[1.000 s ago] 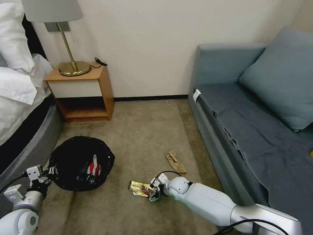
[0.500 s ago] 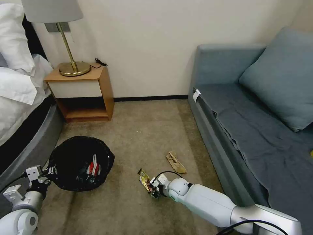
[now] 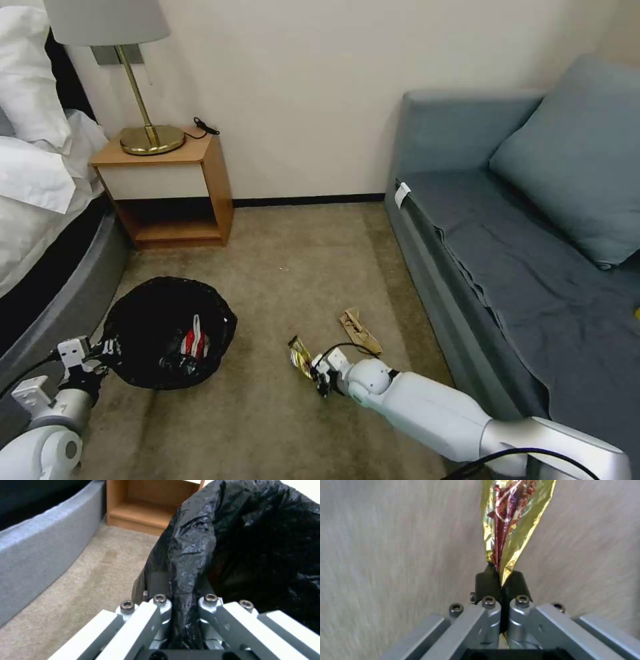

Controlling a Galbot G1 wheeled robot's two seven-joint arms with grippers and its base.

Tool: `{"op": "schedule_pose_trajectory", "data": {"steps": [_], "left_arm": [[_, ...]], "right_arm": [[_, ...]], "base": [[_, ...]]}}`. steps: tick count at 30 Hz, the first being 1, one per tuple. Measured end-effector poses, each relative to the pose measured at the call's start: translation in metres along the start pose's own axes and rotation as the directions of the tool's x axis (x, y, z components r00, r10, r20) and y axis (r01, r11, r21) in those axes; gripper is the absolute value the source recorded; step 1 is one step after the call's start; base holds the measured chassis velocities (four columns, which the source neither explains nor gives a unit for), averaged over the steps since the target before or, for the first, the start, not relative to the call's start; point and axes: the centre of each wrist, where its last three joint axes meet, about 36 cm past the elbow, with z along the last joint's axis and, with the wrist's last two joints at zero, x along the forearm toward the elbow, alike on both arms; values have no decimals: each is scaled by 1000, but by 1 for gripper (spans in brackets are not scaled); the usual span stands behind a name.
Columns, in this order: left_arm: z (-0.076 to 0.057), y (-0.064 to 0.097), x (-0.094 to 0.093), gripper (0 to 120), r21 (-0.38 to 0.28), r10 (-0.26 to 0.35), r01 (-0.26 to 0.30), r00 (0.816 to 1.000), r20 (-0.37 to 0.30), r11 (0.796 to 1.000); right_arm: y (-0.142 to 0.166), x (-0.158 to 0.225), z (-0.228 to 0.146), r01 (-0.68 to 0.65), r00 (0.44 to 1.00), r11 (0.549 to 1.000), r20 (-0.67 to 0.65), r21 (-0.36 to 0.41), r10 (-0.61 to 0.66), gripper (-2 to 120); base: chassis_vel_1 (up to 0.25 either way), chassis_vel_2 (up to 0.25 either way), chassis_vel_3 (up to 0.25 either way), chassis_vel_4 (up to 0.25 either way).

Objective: Pick up the trash bin, then pick up the garbage on the floor and place it into the trash bin.

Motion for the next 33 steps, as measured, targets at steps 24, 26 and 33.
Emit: {"op": "schedule_pose_trajectory", "data": {"steps": [24, 26, 33], "left_arm": [[5, -31, -6, 4, 5, 85, -85, 996, -32, 996], [5, -32, -7, 4, 2, 92, -92, 995, -35, 996], [-1, -33, -17, 4, 15, 136, -135, 990, -41, 991]], "right_arm": [[64, 166, -204, 62, 862, 994, 497, 90, -99, 0], [86, 166, -207, 96, 860, 987, 489, 128, -147, 0], [162, 132, -176, 177, 900, 951, 350, 254, -261, 0]], "base": [[0, 0, 0, 0], [0, 0, 0, 0], [0, 0, 0, 0]]}}
